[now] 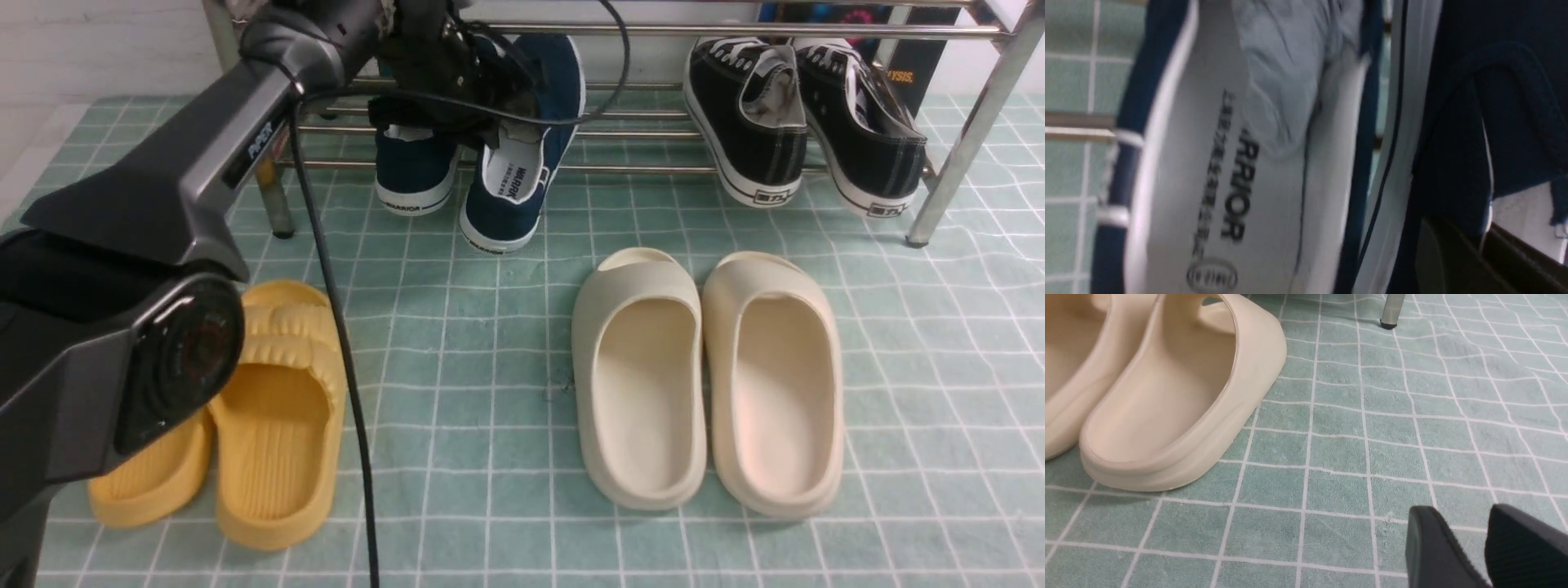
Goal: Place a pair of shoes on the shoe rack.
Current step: Use the left arm to put a shoe into the shoe rack
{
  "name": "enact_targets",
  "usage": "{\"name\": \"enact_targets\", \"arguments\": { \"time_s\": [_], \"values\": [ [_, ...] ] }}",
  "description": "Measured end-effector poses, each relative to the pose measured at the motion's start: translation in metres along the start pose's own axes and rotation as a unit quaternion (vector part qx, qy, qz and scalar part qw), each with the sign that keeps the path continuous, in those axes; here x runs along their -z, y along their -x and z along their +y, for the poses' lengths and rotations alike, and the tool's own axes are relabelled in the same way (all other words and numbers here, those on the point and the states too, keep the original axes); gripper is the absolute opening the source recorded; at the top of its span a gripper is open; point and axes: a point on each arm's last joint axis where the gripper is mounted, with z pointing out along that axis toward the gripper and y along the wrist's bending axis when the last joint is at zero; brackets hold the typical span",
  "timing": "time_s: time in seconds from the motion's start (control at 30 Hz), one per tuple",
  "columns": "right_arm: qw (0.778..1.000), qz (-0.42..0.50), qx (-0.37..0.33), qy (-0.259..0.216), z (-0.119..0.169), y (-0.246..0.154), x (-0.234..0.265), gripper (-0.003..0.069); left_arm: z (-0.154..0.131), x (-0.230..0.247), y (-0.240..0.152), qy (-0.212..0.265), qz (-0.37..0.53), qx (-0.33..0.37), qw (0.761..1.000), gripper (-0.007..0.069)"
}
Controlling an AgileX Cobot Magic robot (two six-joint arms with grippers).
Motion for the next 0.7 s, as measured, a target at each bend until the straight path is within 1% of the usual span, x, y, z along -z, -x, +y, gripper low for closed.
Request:
{"name": "enact_targets", "arguments": {
  "time_s": [0.07, 0.23, 0.6, 0.7],
  "values": [
    [1.000, 0.000, 0.000, 0.000, 0.000, 0.000, 0.000, 0.0239, 0.002, -0.002, 0.005, -0.019, -0.010, 0.016, 1.000, 0.0017],
    [1.000, 0.000, 0.000, 0.000, 0.000, 0.000, 0.000, 0.0239, 0.002, -0.010, 0.007, -0.033, -0.034, 0.020, 0.999, 0.0017],
    [1.000, 0.000, 0.000, 0.000, 0.000, 0.000, 0.000, 0.0239, 0.005, -0.029, 0.011, -0.046, -0.079, 0.023, 0.996, 0.0017],
    [1.000, 0.000, 0.000, 0.000, 0.000, 0.000, 0.000, 0.0239, 0.005, -0.030, 0.011, -0.047, -0.082, 0.022, 0.995, 0.0031]
  ]
}}
